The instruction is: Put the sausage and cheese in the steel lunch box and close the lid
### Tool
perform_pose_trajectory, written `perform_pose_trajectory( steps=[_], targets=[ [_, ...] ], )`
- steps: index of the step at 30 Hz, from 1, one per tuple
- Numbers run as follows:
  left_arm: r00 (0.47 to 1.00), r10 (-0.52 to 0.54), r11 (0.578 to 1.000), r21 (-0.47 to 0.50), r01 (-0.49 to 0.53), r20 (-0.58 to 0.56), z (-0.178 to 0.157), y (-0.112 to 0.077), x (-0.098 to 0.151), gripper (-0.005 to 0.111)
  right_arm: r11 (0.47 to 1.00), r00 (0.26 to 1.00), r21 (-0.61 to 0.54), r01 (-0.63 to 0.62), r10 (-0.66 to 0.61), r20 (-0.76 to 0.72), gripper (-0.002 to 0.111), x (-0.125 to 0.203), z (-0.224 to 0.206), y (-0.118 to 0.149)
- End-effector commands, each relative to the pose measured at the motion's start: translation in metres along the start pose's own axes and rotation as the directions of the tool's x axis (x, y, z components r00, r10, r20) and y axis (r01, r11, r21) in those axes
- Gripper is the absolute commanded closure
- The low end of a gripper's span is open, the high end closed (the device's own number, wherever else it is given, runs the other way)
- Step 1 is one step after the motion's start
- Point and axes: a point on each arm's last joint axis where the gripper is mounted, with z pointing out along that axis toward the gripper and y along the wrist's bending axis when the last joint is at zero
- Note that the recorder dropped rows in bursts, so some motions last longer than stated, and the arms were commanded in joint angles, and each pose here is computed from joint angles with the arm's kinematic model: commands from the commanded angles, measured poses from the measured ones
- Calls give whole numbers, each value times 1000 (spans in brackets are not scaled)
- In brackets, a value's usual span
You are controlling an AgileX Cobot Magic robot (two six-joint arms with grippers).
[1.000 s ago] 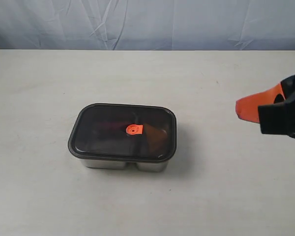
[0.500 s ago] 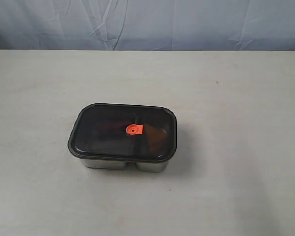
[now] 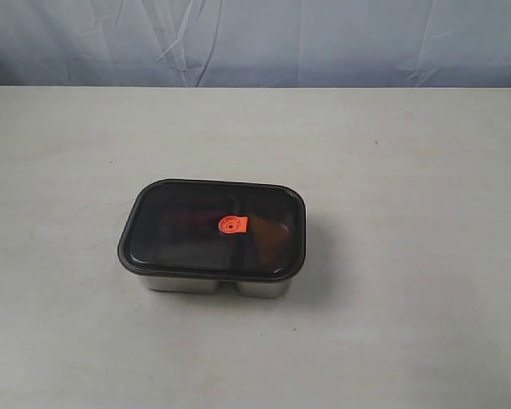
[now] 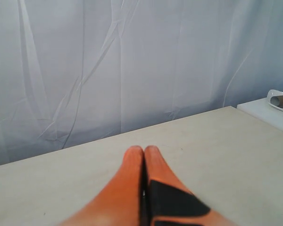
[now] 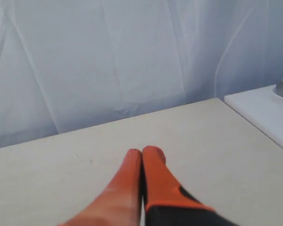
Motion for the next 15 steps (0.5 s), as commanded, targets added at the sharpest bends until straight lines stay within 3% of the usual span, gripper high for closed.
perform_pose_trajectory(
  steps=[1,15],
  targets=[
    [1000,4,1000,-6,-4,5,-1,0,1,107,997,1000,69,23,-23,2,109,36,12,-9],
    [1000,4,1000,-6,-4,5,-1,0,1,107,988,991,121,94,-82,-105,109,91,35,-22]
  ],
)
